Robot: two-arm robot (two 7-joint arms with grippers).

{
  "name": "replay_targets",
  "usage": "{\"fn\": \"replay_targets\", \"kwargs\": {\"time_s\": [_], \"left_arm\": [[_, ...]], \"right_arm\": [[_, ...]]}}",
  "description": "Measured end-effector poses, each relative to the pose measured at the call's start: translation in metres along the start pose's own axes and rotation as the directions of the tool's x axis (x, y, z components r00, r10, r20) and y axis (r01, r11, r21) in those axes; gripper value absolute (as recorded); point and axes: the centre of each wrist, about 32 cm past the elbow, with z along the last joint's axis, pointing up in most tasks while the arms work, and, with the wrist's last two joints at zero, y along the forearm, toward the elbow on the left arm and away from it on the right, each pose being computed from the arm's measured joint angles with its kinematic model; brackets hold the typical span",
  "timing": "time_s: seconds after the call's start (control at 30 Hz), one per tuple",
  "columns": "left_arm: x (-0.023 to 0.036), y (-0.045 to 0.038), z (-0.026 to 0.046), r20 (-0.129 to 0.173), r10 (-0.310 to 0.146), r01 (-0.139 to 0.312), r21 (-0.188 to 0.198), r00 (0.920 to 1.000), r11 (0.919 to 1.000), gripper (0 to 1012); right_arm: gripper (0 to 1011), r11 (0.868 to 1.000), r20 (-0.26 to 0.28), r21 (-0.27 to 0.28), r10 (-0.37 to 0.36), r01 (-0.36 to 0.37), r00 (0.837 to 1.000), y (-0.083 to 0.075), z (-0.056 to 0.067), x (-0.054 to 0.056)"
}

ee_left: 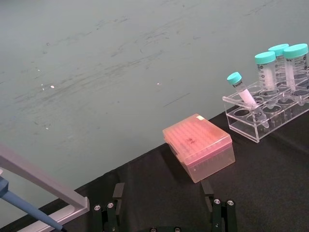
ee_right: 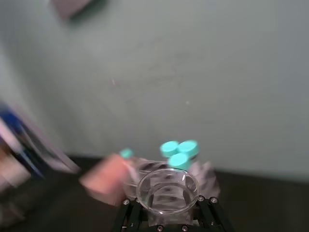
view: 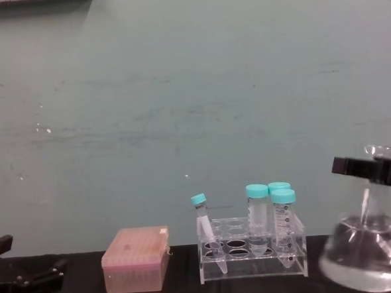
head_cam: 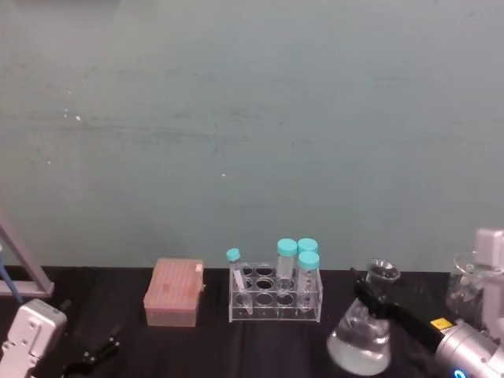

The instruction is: Pick up the beaker with the right gripper, shake it three times, and then put it down.

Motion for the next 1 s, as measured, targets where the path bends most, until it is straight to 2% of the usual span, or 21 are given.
{"fn": "replay_targets", "kwargs": {"time_s": [0.03, 0.07, 0.13, 0.17, 0.2, 0.27, 0.3, 0.33, 0.37, 0.4, 0.43, 0.5, 0.53, 0.57, 0.67, 0.8, 0.87, 0.9, 0.93, 0.97, 1.0], "left_arm": [[0.0, 0.0, 0.0, 0.0, 0.0, 0.0, 0.0, 1.0, 1.0, 1000], [0.0, 0.0, 0.0, 0.0, 0.0, 0.0, 0.0, 1.0, 1.0, 1000], [0.0, 0.0, 0.0, 0.0, 0.0, 0.0, 0.0, 1.0, 1.0, 1000], [0.0, 0.0, 0.0, 0.0, 0.0, 0.0, 0.0, 1.0, 1.0, 1000], [0.0, 0.0, 0.0, 0.0, 0.0, 0.0, 0.0, 1.0, 1.0, 1000], [0.0, 0.0, 0.0, 0.0, 0.0, 0.0, 0.0, 1.0, 1.0, 1000], [0.0, 0.0, 0.0, 0.0, 0.0, 0.0, 0.0, 1.0, 1.0, 1000], [0.0, 0.0, 0.0, 0.0, 0.0, 0.0, 0.0, 1.0, 1.0, 1000], [0.0, 0.0, 0.0, 0.0, 0.0, 0.0, 0.0, 1.0, 1.0, 1000], [0.0, 0.0, 0.0, 0.0, 0.0, 0.0, 0.0, 1.0, 1.0, 1000], [0.0, 0.0, 0.0, 0.0, 0.0, 0.0, 0.0, 1.0, 1.0, 1000], [0.0, 0.0, 0.0, 0.0, 0.0, 0.0, 0.0, 1.0, 1.0, 1000], [0.0, 0.0, 0.0, 0.0, 0.0, 0.0, 0.0, 1.0, 1.0, 1000], [0.0, 0.0, 0.0, 0.0, 0.0, 0.0, 0.0, 1.0, 1.0, 1000], [0.0, 0.0, 0.0, 0.0, 0.0, 0.0, 0.0, 1.0, 1.0, 1000], [0.0, 0.0, 0.0, 0.0, 0.0, 0.0, 0.0, 1.0, 1.0, 1000], [0.0, 0.0, 0.0, 0.0, 0.0, 0.0, 0.0, 1.0, 1.0, 1000], [0.0, 0.0, 0.0, 0.0, 0.0, 0.0, 0.0, 1.0, 1.0, 1000], [0.0, 0.0, 0.0, 0.0, 0.0, 0.0, 0.0, 1.0, 1.0, 1000], [0.0, 0.0, 0.0, 0.0, 0.0, 0.0, 0.0, 1.0, 1.0, 1000], [0.0, 0.0, 0.0, 0.0, 0.0, 0.0, 0.0, 1.0, 1.0, 1000]], "right_arm": [[451, 1.0, 0.087, -0.002, 0.001, -0.001, 0.996, 0.0, 0.001, 0.0], [451, 1.0, 0.254, -0.001, -0.001, 0.001, 0.967, 0.0, 0.003, 0.001], [451, 1.0, 0.389, -0.003, -0.005, 0.007, 0.921, 0.0, 0.003, 0.002], [451, 1.0, 0.512, -0.001, -0.012, 0.014, 0.859, 0.0, 0.004, 0.004], [451, 1.0, 0.565, 0.001, -0.014, 0.016, 0.825, -0.001, 0.004, 0.005], [451, 1.0, 0.654, 0.003, -0.017, 0.02, 0.757, -0.001, 0.005, 0.006], [451, 1.0, 0.719, 0.003, -0.017, 0.022, 0.695, -0.002, 0.005, 0.008], [451, 1.0, 0.745, 0.003, -0.017, 0.022, 0.667, -0.002, 0.005, 0.009], [451, 1.0, 0.789, 0.001, -0.013, 0.02, 0.614, -0.002, 0.005, 0.01], [451, 1.0, 0.789, 0.001, -0.013, 0.02, 0.614, -0.002, 0.005, 0.01], [451, 1.0, 0.827, -0.001, -0.009, 0.018, 0.562, -0.002, 0.005, 0.011], [451, 1.0, 0.854, -0.003, -0.005, 0.015, 0.52, -0.002, 0.005, 0.011], [451, 1.0, 0.879, -0.004, -0.002, 0.012, 0.477, -0.003, 0.005, 0.011], [451, 1.0, 0.889, -0.004, -0.001, 0.01, 0.459, -0.003, 0.006, 0.011], [451, 1.0, 0.909, -0.003, 0.0, 0.005, 0.417, -0.002, 0.006, 0.011], [451, 1.0, 0.914, 0.002, -0.002, 0.002, 0.406, -0.002, 0.006, 0.012], [451, 1.0, 0.905, 0.009, -0.009, 0.002, 0.425, -0.002, 0.006, 0.012], [451, 1.0, 0.891, 0.015, -0.014, 0.001, 0.454, -0.002, 0.006, 0.012], [451, 1.0, 0.891, 0.015, -0.014, 0.001, 0.454, -0.002, 0.006, 0.012], [451, 1.0, 0.878, 0.018, -0.016, 0.0, 0.478, -0.002, 0.007, 0.012], [451, 1.0, 0.842, 0.025, -0.021, 0.0, 0.539, -0.002, 0.007, 0.012]]}}
